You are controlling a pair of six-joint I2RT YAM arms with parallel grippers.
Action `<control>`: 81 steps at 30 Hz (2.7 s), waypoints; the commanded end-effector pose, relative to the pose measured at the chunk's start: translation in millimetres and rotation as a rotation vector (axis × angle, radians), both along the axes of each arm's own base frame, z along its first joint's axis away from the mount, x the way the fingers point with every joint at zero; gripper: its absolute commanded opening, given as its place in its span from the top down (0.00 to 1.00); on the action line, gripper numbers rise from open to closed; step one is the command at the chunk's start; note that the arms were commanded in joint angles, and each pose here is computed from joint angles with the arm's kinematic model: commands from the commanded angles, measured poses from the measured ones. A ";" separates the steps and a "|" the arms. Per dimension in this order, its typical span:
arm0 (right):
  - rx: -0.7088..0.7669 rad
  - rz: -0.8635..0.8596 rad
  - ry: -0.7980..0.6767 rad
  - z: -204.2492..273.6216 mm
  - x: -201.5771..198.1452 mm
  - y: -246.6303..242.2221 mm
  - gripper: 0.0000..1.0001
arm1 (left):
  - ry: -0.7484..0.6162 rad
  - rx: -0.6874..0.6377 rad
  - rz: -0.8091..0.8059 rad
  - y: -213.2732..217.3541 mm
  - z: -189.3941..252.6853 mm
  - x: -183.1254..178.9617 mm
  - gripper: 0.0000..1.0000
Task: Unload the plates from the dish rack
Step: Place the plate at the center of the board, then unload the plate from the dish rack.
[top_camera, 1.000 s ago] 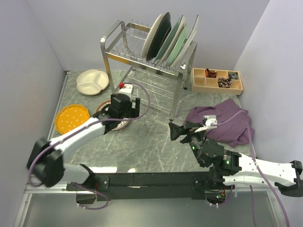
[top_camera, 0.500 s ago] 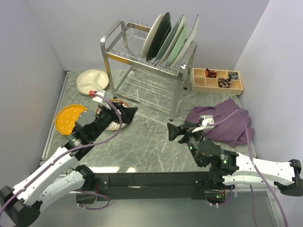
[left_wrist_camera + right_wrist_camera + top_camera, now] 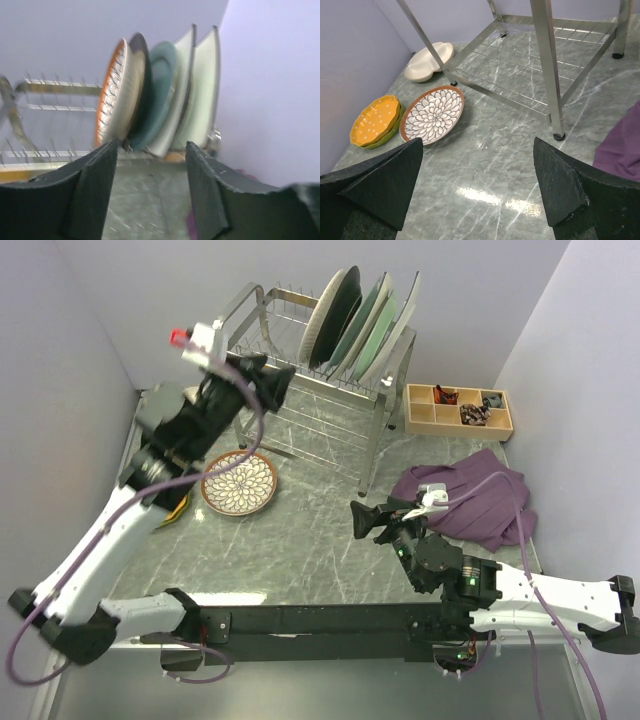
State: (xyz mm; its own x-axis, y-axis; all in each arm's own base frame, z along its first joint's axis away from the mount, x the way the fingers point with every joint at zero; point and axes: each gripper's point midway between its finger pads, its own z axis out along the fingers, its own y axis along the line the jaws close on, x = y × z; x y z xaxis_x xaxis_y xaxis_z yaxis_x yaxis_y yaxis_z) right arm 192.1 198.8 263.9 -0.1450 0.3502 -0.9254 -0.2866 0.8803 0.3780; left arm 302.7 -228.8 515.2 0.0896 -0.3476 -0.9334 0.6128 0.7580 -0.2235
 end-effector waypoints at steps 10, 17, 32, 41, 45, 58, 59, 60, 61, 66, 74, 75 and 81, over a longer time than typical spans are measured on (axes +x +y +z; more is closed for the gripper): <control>0.040 0.016 -0.009 14.5 -1.0 6.8 0.04 | -0.008 0.145 -0.104 -23.3 9.8 100.9 0.44; 0.054 0.032 -0.013 18.0 -3.0 6.7 0.04 | -0.017 0.195 -0.163 -37.9 -12.3 127.1 0.44; 0.019 0.011 -0.011 13.7 -0.2 8.1 0.04 | 0.013 0.246 -0.187 -54.0 -43.1 167.6 0.59; 0.026 0.011 -0.014 15.2 -0.3 6.6 0.04 | -0.002 0.249 -0.233 -48.4 -47.6 173.4 0.67; 0.019 0.010 -0.013 14.5 0.2 7.5 0.04 | -0.014 0.245 -0.296 -49.9 -49.3 170.2 0.69; 0.010 -0.004 -0.016 14.8 1.5 5.1 0.04 | -0.014 0.257 -0.389 -64.6 -69.4 179.6 0.62; 0.010 -0.001 -0.016 14.4 0.9 5.7 0.04 | -0.017 0.258 -0.395 -65.2 -69.6 178.8 0.66; 0.009 -0.002 -0.016 14.5 1.1 5.1 0.04 | -0.019 0.260 -0.400 -66.0 -70.6 178.9 0.69; 0.012 -0.002 -0.017 15.5 1.1 4.8 0.04 | -0.024 0.260 -0.404 -66.4 -69.8 178.3 0.74; 0.009 -0.002 -0.016 14.9 1.1 5.0 0.04 | -0.048 0.257 -0.395 -64.2 -64.2 174.4 0.90; 0.001 0.007 -0.014 15.2 0.8 8.0 0.04 | -0.134 0.222 -0.366 -57.6 -36.1 160.0 0.99; 0.001 0.007 -0.014 15.3 0.5 7.7 0.04 | -0.139 0.211 -0.363 -55.9 -32.2 155.8 0.99; 0.001 0.007 -0.013 15.2 0.6 7.0 0.04 | -0.209 0.173 -0.322 -49.4 -0.8 140.3 0.99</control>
